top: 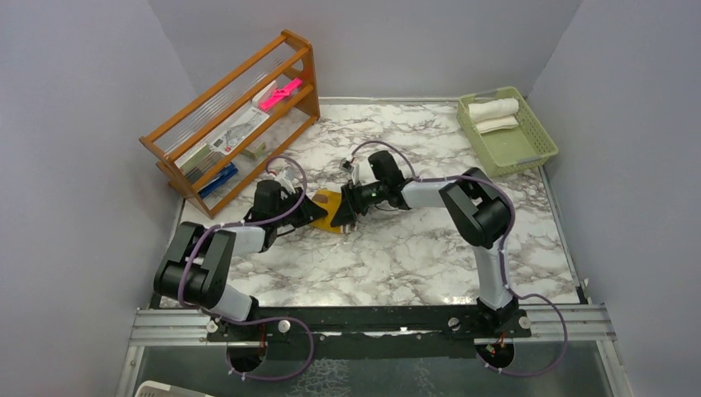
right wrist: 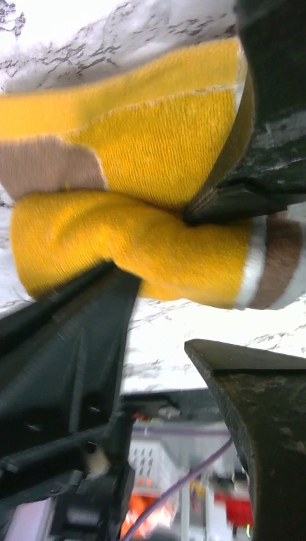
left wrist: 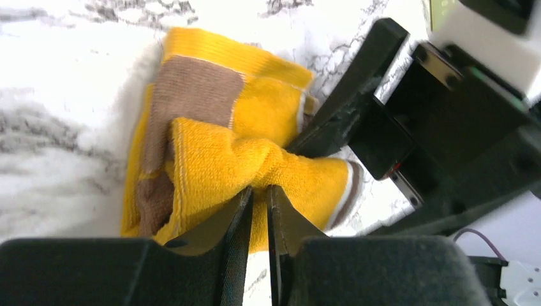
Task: Roll the towels
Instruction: Roll the towel at the center of the board.
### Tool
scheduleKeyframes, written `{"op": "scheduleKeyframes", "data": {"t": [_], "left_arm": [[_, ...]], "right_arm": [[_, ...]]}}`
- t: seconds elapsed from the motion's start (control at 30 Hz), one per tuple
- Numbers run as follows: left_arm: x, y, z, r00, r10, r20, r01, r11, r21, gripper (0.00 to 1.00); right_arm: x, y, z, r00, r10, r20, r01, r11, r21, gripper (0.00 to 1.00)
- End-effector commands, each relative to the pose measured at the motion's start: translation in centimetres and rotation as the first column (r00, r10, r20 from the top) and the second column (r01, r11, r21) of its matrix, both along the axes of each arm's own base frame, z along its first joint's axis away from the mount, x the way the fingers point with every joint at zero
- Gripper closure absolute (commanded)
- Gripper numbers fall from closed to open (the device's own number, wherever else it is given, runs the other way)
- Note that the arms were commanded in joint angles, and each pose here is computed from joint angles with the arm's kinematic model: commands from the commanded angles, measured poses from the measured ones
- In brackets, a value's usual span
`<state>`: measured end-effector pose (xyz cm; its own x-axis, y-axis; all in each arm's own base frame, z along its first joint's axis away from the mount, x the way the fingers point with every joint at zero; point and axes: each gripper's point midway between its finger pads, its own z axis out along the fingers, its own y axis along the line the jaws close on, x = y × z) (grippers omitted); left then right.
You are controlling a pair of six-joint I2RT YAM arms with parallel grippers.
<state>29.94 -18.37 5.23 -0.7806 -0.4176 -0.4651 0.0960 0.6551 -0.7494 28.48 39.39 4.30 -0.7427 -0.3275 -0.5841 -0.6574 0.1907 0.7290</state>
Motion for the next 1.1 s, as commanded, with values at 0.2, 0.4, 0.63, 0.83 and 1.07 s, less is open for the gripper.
{"op": "scheduleKeyframes", "data": {"t": [0.2,0.4,0.63,0.83,1.07], "left_arm": [[2.1,0.8,-2.1,0.999,0.029,0.024,-0.031,0.996,0.084,0.82],[1.6,0.8,-2.9,1.000,0.021,-0.002,-0.021,0.996,0.088,0.83],[1.5,0.4,-3.4,1.000,-0.005,-0.021,0.007,0.997,0.078,0.82],[1.5,0.1,-3.4,0.999,-0.020,-0.028,0.022,0.997,0.070,0.82],[1.6,0.4,-2.6,1.000,-0.021,-0.016,0.022,0.998,0.064,0.82]], "right_arm": [[1.4,-2.3,6.2,0.530,-0.182,0.828,0.260,0.965,0.046,0.00],[0.3,-0.5,6.8,0.237,-0.064,0.969,0.261,0.965,0.000,0.00],[0.5,1.2,3.1,0.122,0.113,0.986,0.286,0.947,-0.144,0.01],[0.7,1.1,0.0,0.174,0.190,0.966,0.306,0.922,-0.237,0.03],[0.4,0.1,-3.3,0.298,0.246,0.922,0.305,0.891,-0.336,0.15]]}}
